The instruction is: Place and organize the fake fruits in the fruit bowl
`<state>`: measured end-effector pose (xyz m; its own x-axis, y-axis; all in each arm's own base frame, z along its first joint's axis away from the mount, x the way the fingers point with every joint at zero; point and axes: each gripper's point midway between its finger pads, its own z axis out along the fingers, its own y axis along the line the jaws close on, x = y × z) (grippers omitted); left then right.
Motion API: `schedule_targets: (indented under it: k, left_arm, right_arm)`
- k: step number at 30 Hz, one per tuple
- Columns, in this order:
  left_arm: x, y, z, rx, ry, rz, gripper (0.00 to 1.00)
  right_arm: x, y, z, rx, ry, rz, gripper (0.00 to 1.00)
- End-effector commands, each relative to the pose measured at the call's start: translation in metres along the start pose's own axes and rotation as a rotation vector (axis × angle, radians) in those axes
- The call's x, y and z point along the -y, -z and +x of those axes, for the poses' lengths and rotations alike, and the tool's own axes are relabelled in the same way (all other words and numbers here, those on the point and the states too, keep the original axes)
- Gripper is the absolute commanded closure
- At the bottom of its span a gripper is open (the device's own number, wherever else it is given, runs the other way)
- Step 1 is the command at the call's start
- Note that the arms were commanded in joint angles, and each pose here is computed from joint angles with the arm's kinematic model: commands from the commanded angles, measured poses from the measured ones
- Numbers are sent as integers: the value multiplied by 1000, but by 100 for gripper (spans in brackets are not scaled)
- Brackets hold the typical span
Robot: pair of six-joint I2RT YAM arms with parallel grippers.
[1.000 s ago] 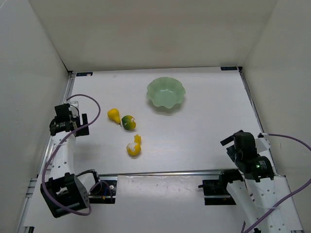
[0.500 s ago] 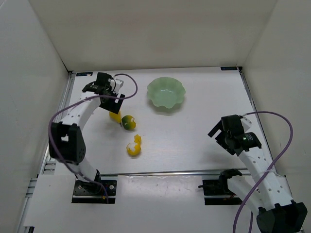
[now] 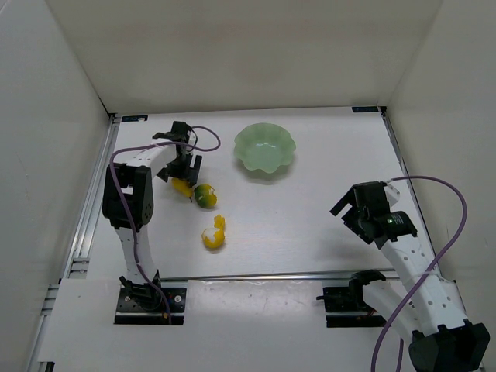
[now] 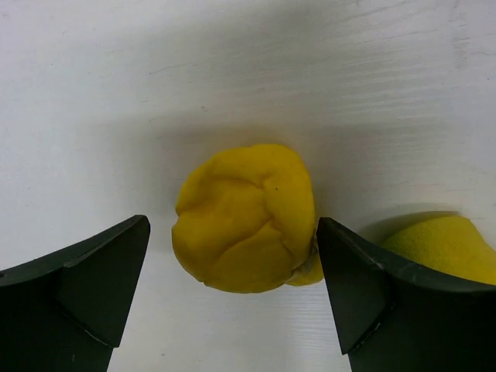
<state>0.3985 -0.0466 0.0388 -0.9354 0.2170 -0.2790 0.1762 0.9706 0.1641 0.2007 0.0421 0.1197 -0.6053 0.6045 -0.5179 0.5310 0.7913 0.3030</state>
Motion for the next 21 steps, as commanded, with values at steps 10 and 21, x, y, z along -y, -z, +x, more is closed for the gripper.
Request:
schedule_targets:
  k: [10,21]
  left_arm:
    - [15,11,3,22,-10,85,48]
    - [27,125,-111,397,-107,26,56]
  right_arm:
    - [-25,4,-25,31,19,-17,1]
    - [-21,-4,-23,26,51,3,1]
